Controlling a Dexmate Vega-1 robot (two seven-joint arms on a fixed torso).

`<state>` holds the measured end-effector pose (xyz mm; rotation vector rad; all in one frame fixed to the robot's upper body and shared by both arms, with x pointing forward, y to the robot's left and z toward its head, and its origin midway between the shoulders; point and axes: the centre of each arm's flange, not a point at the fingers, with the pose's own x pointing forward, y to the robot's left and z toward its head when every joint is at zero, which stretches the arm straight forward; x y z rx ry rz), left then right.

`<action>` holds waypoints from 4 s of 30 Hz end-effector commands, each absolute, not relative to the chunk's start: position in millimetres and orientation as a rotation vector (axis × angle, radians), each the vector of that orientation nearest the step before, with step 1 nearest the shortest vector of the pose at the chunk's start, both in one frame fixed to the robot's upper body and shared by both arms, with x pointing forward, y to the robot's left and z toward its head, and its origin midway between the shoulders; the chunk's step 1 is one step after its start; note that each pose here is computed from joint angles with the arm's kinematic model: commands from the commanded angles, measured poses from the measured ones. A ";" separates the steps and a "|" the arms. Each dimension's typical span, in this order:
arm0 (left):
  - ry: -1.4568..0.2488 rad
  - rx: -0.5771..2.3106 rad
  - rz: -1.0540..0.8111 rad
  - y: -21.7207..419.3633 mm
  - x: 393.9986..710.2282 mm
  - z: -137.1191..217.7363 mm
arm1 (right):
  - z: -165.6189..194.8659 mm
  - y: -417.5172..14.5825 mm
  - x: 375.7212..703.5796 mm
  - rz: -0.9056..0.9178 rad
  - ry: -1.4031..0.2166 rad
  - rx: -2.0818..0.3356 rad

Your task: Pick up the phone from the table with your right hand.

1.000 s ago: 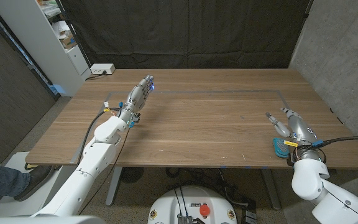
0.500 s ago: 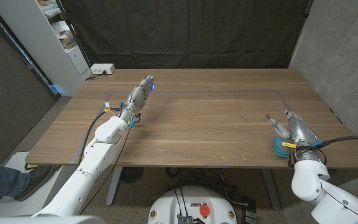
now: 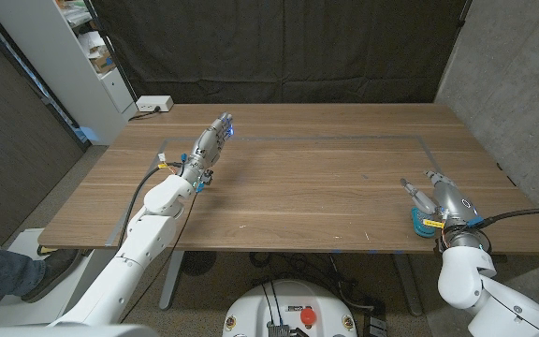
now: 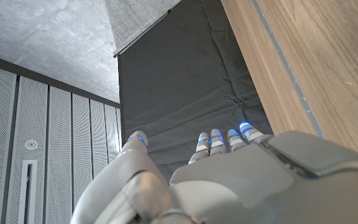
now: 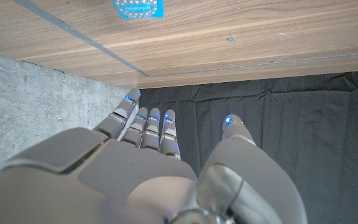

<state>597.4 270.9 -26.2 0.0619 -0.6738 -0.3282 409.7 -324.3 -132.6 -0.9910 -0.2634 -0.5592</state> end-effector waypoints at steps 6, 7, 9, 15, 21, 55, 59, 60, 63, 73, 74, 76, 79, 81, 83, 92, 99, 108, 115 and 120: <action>-0.683 0.070 -0.321 270.6 590.5 -24.4 | -146.4 -322.0 408.3 -0.553 -0.241 -1.015; -0.682 0.064 -0.319 270.8 590.3 -25.2 | -147.4 -322.0 408.1 -0.551 -0.240 -1.019; -0.682 0.064 -0.317 270.9 589.7 -25.8 | -149.3 -321.9 407.8 -0.551 -0.233 -1.023; -0.681 0.068 -0.322 270.0 588.4 -26.7 | -154.0 -321.1 407.8 -0.548 -0.217 -1.035; -0.685 0.067 -0.331 269.2 587.9 -26.4 | -156.2 -319.7 407.6 -0.553 -0.205 -1.055; -0.679 0.064 -0.330 269.9 588.3 -31.4 | -171.9 -312.8 411.9 -0.581 -0.047 -1.202; -0.681 0.066 -0.329 269.8 587.8 -30.5 | -174.5 -313.9 414.2 -0.582 -0.036 -1.208; -0.681 0.068 -0.330 269.5 587.9 -30.3 | -175.0 -313.8 415.1 -0.580 -0.034 -1.211; -0.680 0.073 -0.336 267.9 587.7 -30.0 | -176.4 -313.3 417.7 -0.579 -0.029 -1.217; -0.685 0.085 -0.341 264.5 586.1 -27.9 | -182.4 -316.6 421.7 -0.585 -0.011 -1.211; -0.684 0.084 -0.342 263.9 585.9 -28.1 | -183.0 -317.0 422.1 -0.585 -0.010 -1.211; -0.683 0.088 -0.344 262.8 585.6 -28.1 | -184.3 -317.9 423.0 -0.586 -0.006 -1.208; -0.683 0.089 -0.344 262.0 585.1 -27.8 | -185.4 -319.0 424.1 -0.586 0.000 -1.206; -0.683 0.089 -0.343 261.5 584.6 -27.9 | -186.2 -319.9 425.0 -0.587 0.001 -1.205; -0.685 0.094 -0.344 261.4 583.5 -28.0 | -186.4 -320.7 425.6 -0.588 0.005 -1.203; -0.677 0.100 -0.340 262.8 581.8 -30.9 | -189.8 -324.1 429.9 -0.582 0.007 -1.196; -0.679 0.104 -0.334 263.5 577.9 -31.7 | -193.9 -327.3 432.9 -0.576 0.010 -1.181; -0.674 0.111 -0.331 262.4 574.6 -34.9 | -198.7 -330.7 434.8 -0.572 0.010 -1.166; -0.671 0.123 -0.329 262.9 571.4 -36.7 | -204.9 -332.7 435.2 -0.573 0.006 -1.149; -0.677 0.133 -0.324 262.9 566.8 -37.8 | -210.1 -333.7 436.8 -0.568 0.007 -1.138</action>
